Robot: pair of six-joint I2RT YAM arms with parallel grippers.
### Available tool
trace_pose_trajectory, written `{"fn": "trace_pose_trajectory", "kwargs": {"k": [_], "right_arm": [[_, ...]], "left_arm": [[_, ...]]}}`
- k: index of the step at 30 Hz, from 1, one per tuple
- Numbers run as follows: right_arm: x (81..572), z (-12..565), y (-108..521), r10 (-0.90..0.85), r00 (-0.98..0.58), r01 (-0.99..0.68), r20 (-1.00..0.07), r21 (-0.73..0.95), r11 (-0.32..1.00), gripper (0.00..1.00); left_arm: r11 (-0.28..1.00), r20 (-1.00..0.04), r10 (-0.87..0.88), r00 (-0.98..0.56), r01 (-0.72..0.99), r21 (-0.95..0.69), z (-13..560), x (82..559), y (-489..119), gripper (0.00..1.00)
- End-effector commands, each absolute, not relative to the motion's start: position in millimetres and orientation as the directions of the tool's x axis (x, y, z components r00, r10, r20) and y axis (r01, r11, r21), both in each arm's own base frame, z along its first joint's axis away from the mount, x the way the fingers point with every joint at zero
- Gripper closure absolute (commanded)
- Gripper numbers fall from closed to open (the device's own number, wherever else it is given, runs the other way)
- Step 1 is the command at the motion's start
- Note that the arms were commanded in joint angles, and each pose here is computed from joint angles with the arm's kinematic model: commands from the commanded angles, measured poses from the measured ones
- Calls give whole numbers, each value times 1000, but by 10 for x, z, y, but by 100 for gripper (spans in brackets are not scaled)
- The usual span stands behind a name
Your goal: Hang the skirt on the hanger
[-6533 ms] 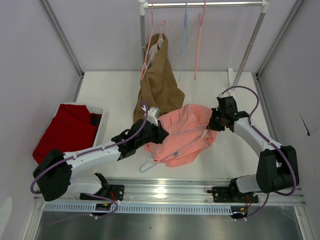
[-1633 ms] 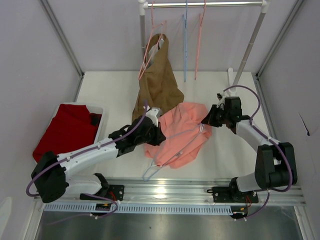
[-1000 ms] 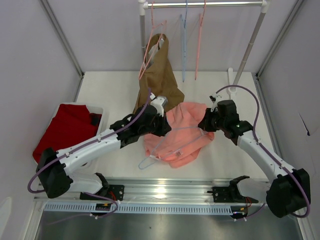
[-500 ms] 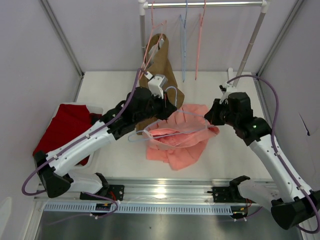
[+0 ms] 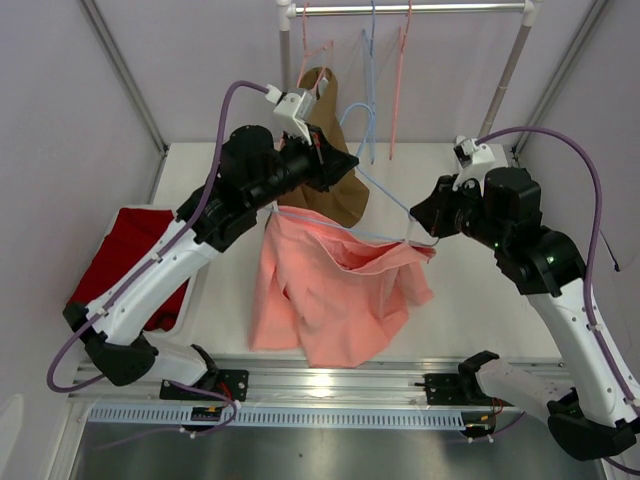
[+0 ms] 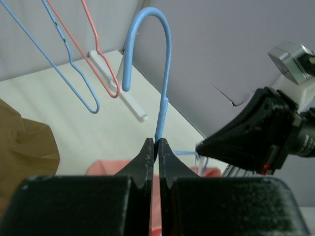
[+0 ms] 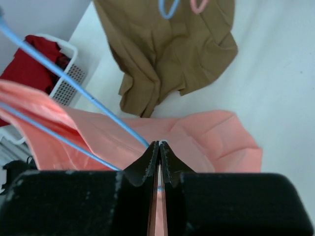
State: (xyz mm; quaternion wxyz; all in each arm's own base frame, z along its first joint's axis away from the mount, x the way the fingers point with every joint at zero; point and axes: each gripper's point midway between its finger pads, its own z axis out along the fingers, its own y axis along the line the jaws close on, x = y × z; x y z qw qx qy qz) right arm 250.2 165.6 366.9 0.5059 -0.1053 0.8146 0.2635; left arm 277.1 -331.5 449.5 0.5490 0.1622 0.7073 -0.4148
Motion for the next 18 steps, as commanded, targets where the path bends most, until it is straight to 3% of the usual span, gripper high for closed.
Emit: {"fn": "trace_pose_trajectory", "kwargs": {"k": [1, 7, 11, 18], "right_arm": [[2229, 4158, 1943, 105, -391, -616, -914, 345, 708, 90], [2215, 4395, 1917, 109, -348, -624, -931, 316, 715, 83], [2254, 4456, 1906, 87, -343, -619, -935, 295, 727, 68], [2225, 4353, 1895, 57, -337, -633, -940, 271, 726, 57]], "left_arm": [[453, -890, -298, -345, 770, -451, 4881, 2664, -3476, 100], [405, -872, -302, -385, 777, -483, 4774, 2677, -3550, 100], [379, -860, -316, -400, 778, -501, 4733, 2664, -3585, 100], [349, -847, -334, -413, 781, -518, 4651, 2644, -3608, 100]]}}
